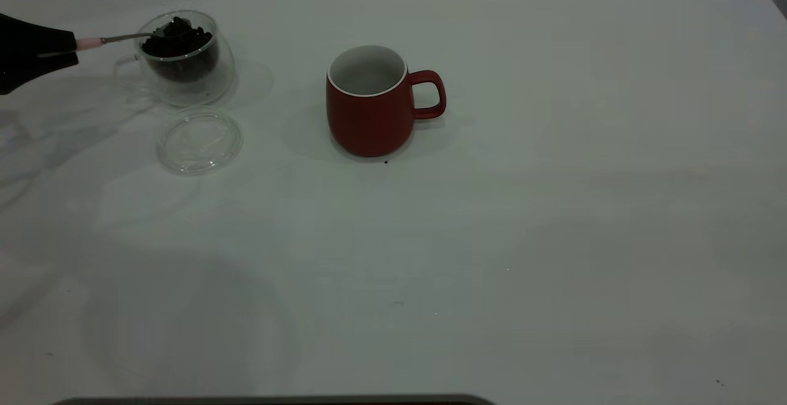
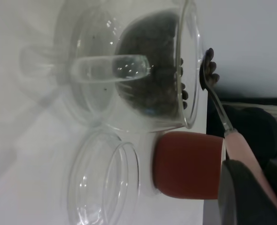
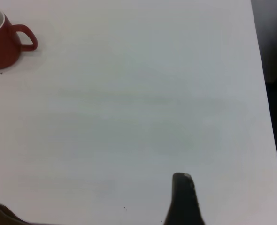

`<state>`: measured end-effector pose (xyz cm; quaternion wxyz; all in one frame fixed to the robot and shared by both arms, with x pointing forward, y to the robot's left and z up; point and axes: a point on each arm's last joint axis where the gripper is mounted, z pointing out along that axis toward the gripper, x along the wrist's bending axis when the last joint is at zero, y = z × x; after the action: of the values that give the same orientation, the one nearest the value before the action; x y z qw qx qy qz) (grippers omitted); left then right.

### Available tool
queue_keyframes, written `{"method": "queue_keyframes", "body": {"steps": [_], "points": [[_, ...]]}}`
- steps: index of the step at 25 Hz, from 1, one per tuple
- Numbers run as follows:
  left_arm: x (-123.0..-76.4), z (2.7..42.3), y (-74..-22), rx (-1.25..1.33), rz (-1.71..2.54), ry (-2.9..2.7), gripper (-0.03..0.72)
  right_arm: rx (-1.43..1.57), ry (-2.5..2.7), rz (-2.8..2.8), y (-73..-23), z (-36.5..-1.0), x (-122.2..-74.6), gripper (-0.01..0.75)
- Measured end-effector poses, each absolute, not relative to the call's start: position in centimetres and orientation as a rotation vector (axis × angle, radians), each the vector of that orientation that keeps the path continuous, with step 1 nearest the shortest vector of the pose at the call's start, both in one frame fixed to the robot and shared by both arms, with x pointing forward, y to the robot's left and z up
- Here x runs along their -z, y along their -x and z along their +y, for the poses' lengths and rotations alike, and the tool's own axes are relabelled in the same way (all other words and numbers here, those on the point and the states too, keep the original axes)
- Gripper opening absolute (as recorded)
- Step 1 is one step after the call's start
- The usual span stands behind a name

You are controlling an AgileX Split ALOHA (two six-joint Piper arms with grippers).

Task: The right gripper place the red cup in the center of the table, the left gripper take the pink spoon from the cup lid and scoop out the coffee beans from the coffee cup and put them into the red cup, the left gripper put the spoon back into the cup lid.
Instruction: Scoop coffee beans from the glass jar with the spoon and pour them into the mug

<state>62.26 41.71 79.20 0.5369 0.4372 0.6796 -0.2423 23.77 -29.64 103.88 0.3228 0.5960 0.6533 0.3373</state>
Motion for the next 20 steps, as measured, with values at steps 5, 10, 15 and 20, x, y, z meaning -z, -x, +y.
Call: {"method": "queue_keyframes", "body": {"steps": [5, 10, 15, 20], "points": [[-79.2, 41.7, -62.2, 0.564, 1.602, -1.065, 0.119, -0.885, -1.564, 1.715, -23.8, -29.6, -103.9, 0.591], [-79.0, 41.4, -62.1, 0.583, 1.597, -1.104, 0.119, -0.885, -1.564, 1.715, -23.8, -29.6, -103.9, 0.591], [-79.5, 40.1, -62.5, 0.598, 1.576, -1.136, 0.119, -0.885, -1.564, 1.715, -23.8, -29.6, -103.9, 0.591], [-80.8, 39.6, -62.9, 0.595, 1.559, -1.154, 0.119, -0.885, -1.564, 1.715, -23.8, -29.6, -103.9, 0.591]]}}
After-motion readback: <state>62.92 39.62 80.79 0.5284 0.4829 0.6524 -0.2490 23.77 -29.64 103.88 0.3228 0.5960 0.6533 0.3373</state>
